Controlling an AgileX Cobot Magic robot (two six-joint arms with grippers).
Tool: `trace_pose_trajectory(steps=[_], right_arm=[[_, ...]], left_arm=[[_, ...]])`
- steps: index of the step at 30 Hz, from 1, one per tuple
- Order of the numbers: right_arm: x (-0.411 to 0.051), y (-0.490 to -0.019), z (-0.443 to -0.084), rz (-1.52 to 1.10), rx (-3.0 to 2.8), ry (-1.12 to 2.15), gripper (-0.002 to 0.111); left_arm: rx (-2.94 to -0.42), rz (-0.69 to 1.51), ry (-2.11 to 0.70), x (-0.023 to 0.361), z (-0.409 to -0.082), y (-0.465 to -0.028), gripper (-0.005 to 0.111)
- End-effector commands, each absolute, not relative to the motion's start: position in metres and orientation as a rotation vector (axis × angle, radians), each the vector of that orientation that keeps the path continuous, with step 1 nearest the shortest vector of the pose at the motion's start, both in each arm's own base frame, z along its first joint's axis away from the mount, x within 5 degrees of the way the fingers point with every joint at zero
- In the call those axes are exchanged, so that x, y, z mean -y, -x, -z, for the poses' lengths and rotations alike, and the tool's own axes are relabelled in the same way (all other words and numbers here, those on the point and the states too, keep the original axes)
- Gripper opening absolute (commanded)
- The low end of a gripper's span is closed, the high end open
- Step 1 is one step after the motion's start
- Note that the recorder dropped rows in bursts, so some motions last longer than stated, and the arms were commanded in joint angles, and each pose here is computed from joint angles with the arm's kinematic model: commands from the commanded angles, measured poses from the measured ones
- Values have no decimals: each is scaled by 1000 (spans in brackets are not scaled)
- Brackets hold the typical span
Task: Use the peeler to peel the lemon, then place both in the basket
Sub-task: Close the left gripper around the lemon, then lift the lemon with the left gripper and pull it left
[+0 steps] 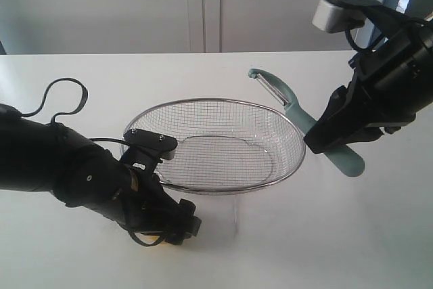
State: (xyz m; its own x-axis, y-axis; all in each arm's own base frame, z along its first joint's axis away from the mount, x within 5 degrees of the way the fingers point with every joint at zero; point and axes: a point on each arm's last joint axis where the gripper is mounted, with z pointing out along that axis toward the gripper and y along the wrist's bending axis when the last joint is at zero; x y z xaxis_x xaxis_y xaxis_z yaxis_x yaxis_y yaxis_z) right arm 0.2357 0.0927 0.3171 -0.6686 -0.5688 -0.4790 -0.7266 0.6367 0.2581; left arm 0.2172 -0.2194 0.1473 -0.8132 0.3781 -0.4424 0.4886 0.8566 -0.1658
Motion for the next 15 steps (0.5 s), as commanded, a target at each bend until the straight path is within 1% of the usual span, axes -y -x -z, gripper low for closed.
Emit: trace_pose_trajectory(steps=[1, 5, 7, 10, 11, 12, 14, 15], right_arm=[[-93, -235, -319, -620, -2487, 1037, 0], [-93, -235, -319, -620, -2487, 1037, 0], [-93, -235, -319, -620, -2487, 1037, 0], [-93, -235, -319, -620, -2487, 1037, 0], [-93, -235, -319, -620, -2487, 1037, 0], [-93, -235, -319, -620, -2487, 1037, 0], [-93, -235, -319, -620, -2487, 1037, 0], [-93, -235, -319, -620, -2487, 1037, 0]], left_arm=[[-2643, 380, -654, 220, -146, -214, 86], [-2643, 380, -654, 220, -146, -214, 86], [-2646, 378, -655, 220, -146, -214, 79], [-2655, 374, -657, 220, -145, -213, 52], [-2654, 375, -657, 220, -145, -213, 38], [-2654, 375, -657, 220, -145, -213, 26], [-2662, 371, -659, 219, -145, -213, 7], [-2665, 368, -663, 219, -146, -212, 0]])
